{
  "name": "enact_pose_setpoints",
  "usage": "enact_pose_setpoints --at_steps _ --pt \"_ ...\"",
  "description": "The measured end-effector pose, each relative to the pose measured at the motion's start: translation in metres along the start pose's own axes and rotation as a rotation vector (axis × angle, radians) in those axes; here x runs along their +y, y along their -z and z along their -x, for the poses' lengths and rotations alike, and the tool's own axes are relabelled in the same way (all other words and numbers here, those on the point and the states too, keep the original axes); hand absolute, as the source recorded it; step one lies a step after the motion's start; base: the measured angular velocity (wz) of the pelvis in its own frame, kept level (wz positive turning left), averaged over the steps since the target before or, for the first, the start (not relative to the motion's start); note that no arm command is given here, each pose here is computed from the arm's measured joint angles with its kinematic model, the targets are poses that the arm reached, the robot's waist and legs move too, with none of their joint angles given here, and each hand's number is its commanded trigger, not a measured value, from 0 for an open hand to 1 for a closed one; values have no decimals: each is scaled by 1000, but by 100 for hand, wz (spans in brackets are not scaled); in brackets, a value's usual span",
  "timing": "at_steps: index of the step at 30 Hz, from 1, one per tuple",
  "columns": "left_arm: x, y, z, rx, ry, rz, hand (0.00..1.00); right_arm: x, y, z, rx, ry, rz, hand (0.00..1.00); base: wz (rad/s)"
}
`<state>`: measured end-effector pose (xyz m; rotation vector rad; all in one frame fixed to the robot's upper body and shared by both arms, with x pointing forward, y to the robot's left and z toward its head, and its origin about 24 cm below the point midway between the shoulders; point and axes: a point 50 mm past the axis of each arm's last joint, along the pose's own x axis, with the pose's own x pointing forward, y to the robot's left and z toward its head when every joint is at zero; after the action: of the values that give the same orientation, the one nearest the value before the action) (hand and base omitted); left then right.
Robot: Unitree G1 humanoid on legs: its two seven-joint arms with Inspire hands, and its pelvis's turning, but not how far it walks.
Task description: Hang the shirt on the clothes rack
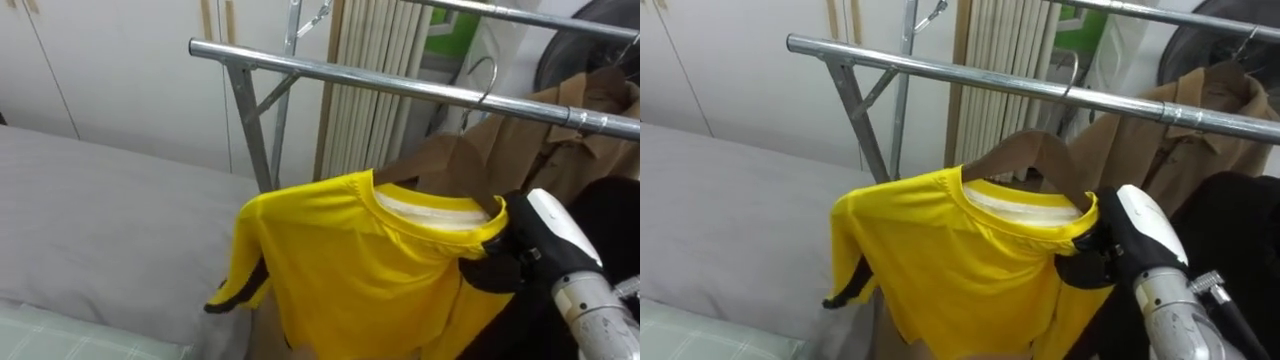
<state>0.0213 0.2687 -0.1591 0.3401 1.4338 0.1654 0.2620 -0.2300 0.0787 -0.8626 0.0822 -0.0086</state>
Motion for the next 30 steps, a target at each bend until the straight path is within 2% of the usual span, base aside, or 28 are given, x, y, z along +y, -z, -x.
enact_pose_setpoints --at_steps 7,13,15,22,30 --pt "0 2 0 6 5 8 0 -2 2 -4 6 -4 3 100 4" --pt "0 1 0 14 9 8 0 -4 9 -25 59 -16 -12 100 8" --pt "0 2 0 16 12 8 0 -5 13 -32 78 -21 -41 100 6" --pt "1 -3 1 -6 19 13 0 -7 20 -33 98 -24 -96 100 4" --pt "3 -15 1 -54 12 38 0 -5 44 -38 187 -50 -254 100 10"
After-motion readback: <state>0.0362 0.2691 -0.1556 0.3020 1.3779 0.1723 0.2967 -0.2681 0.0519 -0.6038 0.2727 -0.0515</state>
